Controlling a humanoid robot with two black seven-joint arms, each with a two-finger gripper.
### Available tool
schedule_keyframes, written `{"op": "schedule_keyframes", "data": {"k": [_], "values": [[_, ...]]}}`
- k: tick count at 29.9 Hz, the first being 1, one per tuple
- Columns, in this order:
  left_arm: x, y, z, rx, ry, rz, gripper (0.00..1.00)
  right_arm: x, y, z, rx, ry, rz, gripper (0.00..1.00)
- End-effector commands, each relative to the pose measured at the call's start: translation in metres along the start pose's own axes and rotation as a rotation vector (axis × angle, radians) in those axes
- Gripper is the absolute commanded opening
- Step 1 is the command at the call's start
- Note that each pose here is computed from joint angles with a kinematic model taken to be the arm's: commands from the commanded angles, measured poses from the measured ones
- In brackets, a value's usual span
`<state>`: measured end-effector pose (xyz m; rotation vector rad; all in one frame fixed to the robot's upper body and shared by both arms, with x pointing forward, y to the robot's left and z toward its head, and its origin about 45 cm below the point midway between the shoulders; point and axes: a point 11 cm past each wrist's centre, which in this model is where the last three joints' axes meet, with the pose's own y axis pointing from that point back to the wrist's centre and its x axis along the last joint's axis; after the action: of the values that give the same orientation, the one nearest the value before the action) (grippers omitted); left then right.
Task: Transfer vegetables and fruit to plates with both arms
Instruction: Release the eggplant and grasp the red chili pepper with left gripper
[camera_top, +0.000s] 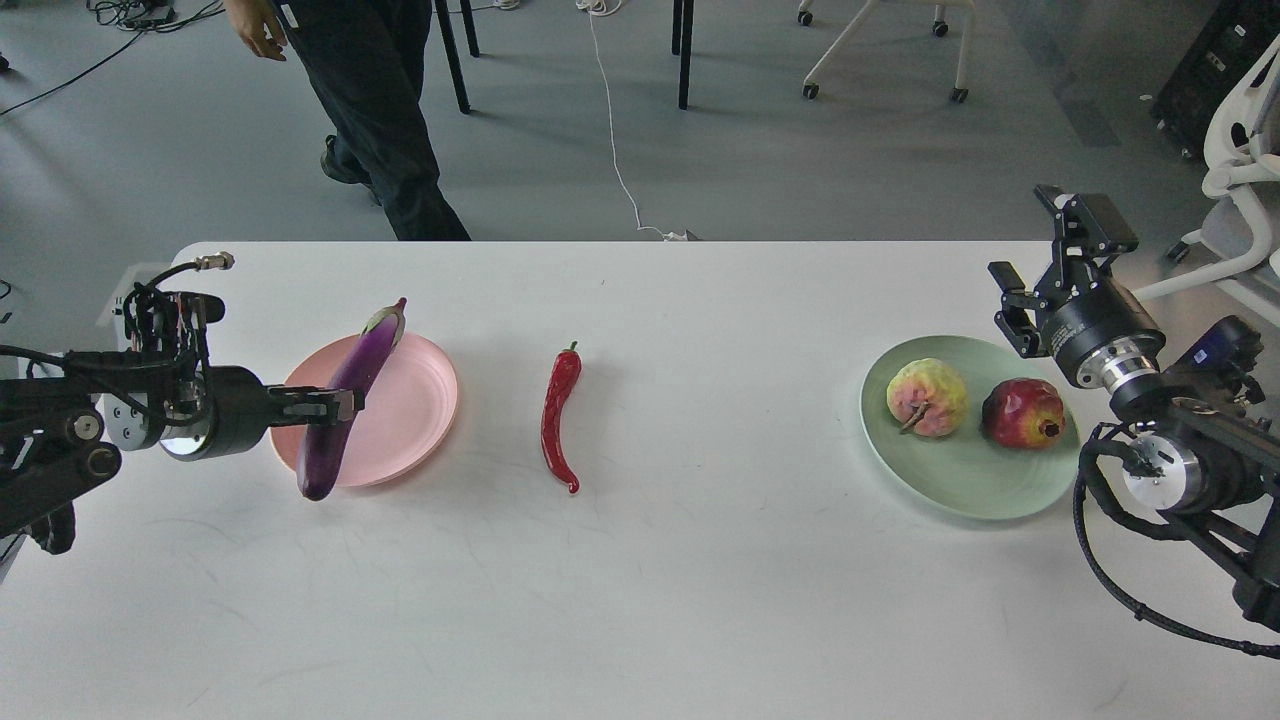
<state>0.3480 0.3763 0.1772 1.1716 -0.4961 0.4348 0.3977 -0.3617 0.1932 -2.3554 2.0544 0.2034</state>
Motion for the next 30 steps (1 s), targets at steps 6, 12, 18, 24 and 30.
{"op": "schedule_keyframes", "data": {"k": [6,12,18,24,30], "values": [[0.035,0.011,0.015,-0.058,-0.041,0.065,1.00,-0.002,0.000,0.000,0.000,-0.003,-0.004,0.97],[0.054,0.005,0.057,-0.163,-0.090,0.098,1.00,-0.001,0.000,0.000,-0.001,0.000,-0.002,0.97],[0.057,-0.031,0.136,-0.304,-0.152,0.086,1.00,-0.001,0.000,0.000,-0.001,0.000,-0.002,0.97],[0.045,-0.072,0.175,-0.317,-0.183,0.054,1.00,0.000,0.001,0.002,-0.005,0.000,0.000,0.97],[0.035,-0.096,0.169,-0.254,-0.234,0.034,1.00,0.004,0.002,0.000,-0.004,0.007,0.008,0.97]]}}
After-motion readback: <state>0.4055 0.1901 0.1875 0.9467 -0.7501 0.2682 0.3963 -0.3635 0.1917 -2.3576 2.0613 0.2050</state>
